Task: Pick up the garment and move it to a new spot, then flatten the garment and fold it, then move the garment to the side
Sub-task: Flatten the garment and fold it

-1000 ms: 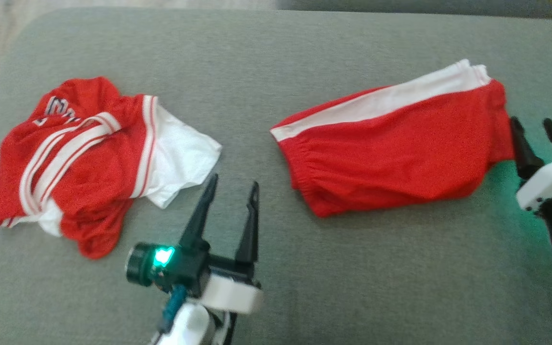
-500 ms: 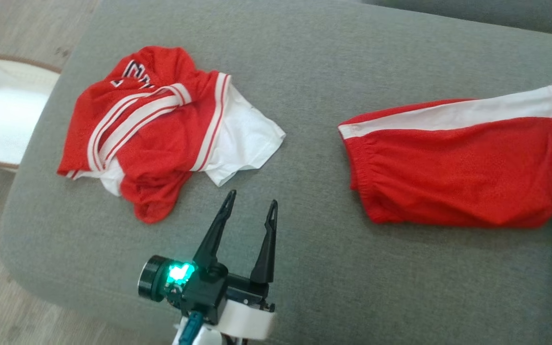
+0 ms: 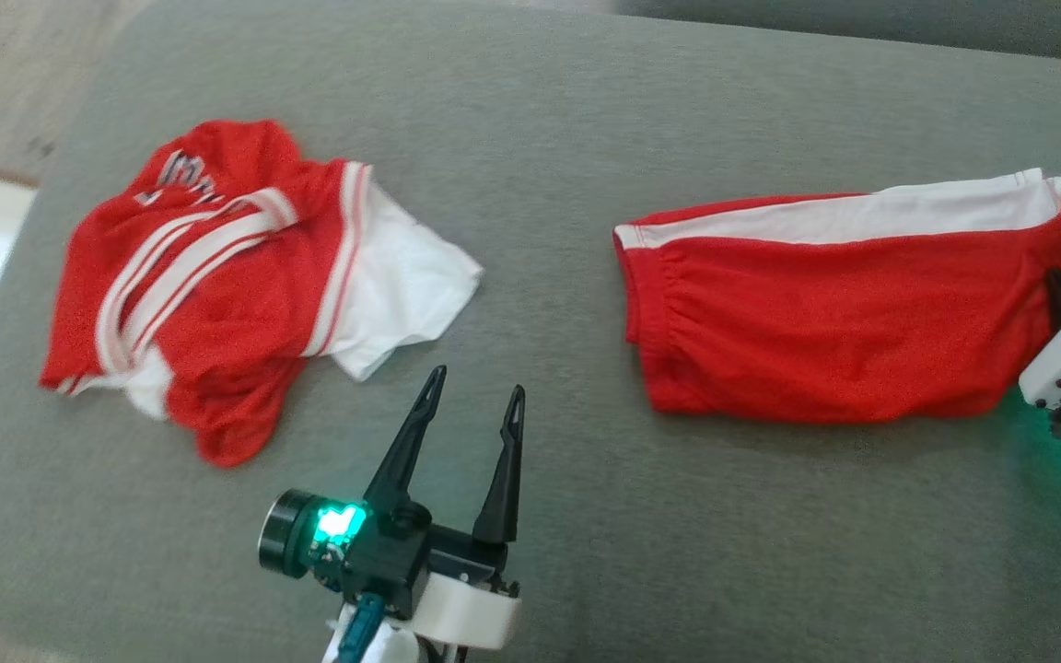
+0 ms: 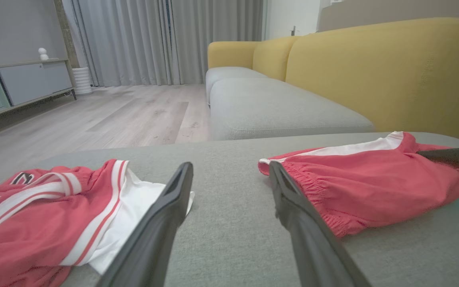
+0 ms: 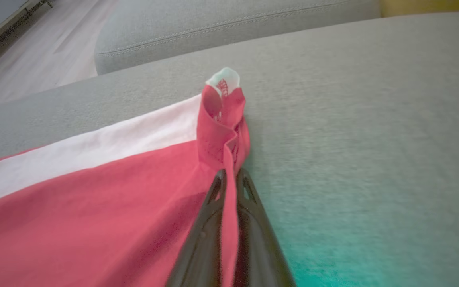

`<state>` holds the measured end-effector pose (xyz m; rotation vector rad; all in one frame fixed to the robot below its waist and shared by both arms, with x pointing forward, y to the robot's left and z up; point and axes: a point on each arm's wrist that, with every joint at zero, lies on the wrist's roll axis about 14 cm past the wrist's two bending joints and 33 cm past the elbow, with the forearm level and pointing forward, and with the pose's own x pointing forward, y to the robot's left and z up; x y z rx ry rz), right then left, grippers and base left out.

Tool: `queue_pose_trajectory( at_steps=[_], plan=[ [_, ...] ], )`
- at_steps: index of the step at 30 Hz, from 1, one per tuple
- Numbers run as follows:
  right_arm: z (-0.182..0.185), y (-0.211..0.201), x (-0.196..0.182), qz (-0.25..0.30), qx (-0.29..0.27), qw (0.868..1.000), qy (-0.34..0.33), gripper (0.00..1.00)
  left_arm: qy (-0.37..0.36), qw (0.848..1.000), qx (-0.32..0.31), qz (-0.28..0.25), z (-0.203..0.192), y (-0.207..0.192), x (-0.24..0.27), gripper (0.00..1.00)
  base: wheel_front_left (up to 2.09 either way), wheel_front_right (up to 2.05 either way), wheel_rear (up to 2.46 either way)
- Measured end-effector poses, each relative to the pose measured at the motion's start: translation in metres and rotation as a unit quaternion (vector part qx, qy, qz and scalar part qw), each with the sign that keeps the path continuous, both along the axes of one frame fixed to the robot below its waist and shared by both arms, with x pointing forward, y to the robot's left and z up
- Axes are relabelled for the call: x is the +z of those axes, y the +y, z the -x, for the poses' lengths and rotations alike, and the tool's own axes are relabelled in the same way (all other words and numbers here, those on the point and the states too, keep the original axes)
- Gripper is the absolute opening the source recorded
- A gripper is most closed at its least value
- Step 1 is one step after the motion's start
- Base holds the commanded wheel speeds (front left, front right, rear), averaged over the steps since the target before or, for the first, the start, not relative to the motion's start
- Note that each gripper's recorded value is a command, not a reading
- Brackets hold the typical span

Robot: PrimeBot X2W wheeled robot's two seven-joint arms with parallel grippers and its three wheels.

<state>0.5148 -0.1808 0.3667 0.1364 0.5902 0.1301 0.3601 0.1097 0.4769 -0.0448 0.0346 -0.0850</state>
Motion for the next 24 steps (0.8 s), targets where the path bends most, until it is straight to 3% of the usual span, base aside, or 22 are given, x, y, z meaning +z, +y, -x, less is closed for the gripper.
queue_pose_trajectory(
  at_steps=[9,14,19,24],
  plan=[
    [0.028,-0.079,0.023,0.022,-0.080,0.996,-0.023,0.00,-0.009,0.997,-0.081,0.008,-0.011,-0.046,0.002,1.00,0.00,0.00,0.00],
    [0.039,-0.103,0.038,0.028,-0.106,0.993,-0.046,0.00,-0.011,0.994,-0.108,0.008,-0.011,-0.062,0.002,1.00,0.00,0.00,0.00],
    [0.033,-0.096,0.061,0.023,-0.094,0.992,-0.086,0.00,-0.015,0.993,-0.116,0.006,-0.009,-0.065,0.005,1.00,0.00,0.00,0.00],
    [0.019,-0.059,0.090,0.003,-0.047,0.990,-0.136,0.00,-0.016,0.993,-0.116,0.001,-0.004,-0.063,0.005,1.00,0.00,0.00,0.00]
  ],
)
